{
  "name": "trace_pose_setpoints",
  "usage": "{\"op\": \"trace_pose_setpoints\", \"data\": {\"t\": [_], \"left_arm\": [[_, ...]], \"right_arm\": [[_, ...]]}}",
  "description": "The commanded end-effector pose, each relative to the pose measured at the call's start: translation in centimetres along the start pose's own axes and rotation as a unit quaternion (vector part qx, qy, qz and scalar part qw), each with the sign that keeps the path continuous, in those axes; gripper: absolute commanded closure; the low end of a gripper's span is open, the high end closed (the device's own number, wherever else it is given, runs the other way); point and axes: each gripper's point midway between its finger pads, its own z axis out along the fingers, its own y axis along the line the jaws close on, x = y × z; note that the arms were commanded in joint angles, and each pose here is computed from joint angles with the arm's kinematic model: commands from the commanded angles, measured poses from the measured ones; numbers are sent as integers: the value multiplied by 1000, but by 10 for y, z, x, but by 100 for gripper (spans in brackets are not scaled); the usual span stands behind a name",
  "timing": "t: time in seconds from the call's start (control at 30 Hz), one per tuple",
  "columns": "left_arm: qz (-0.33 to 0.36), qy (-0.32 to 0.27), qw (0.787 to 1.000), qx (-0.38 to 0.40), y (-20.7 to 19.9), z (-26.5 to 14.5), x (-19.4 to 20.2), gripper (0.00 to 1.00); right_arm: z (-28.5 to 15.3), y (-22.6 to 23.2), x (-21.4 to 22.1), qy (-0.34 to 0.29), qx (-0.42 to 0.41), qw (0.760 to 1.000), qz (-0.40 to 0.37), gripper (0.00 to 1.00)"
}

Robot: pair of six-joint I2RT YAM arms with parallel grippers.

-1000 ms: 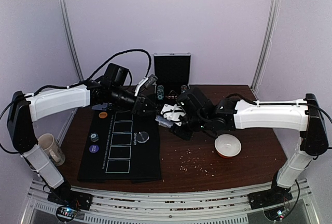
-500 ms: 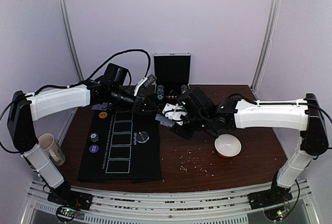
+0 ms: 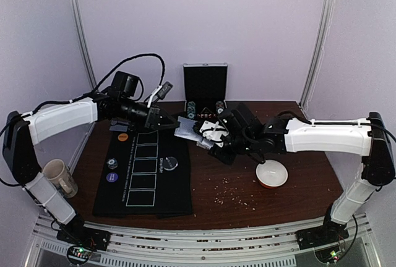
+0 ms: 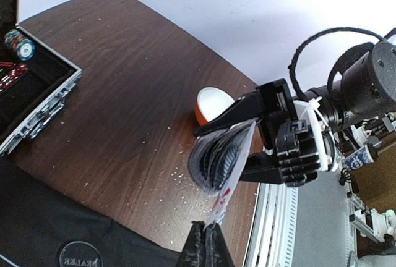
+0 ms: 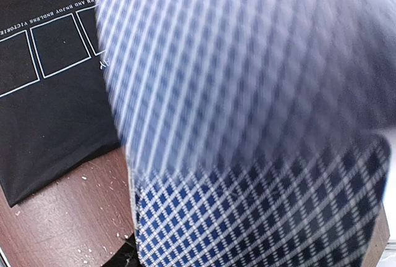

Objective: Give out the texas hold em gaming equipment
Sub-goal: Pick up the poker card from the face-down deck piles, then distribute the poker card in the small blind area.

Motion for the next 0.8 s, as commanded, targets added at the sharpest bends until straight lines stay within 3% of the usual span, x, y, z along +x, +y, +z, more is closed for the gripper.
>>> {"op": "trace_pose_setpoints", "data": {"t": [0.0, 0.17, 0.3, 0.43, 0.53, 0.77], "left_arm": [[-48, -1, 998, -28, 8, -37, 6, 100], [-117, 31, 992, -40, 0, -48, 40, 100], [-183, 76, 975, -101, 8, -66, 78, 100], [-296, 146, 931, -153, 28, -68, 164, 100], [-305, 168, 908, -234, 45, -90, 189, 100], [-357, 206, 844, -343, 59, -136, 253, 100]], "right_arm": [[-9, -12, 2, -9, 15, 1000, 14, 50], [-8, -13, 4, -6, 14, 1000, 9, 50], [-8, -12, 5, -6, 8, 1000, 3, 50], [-8, -10, 6, -3, 4, 1000, -6, 50], [-8, -9, 7, -6, 1, 1000, -10, 50], [-10, -5, 4, -14, -11, 1000, -21, 50]]}}
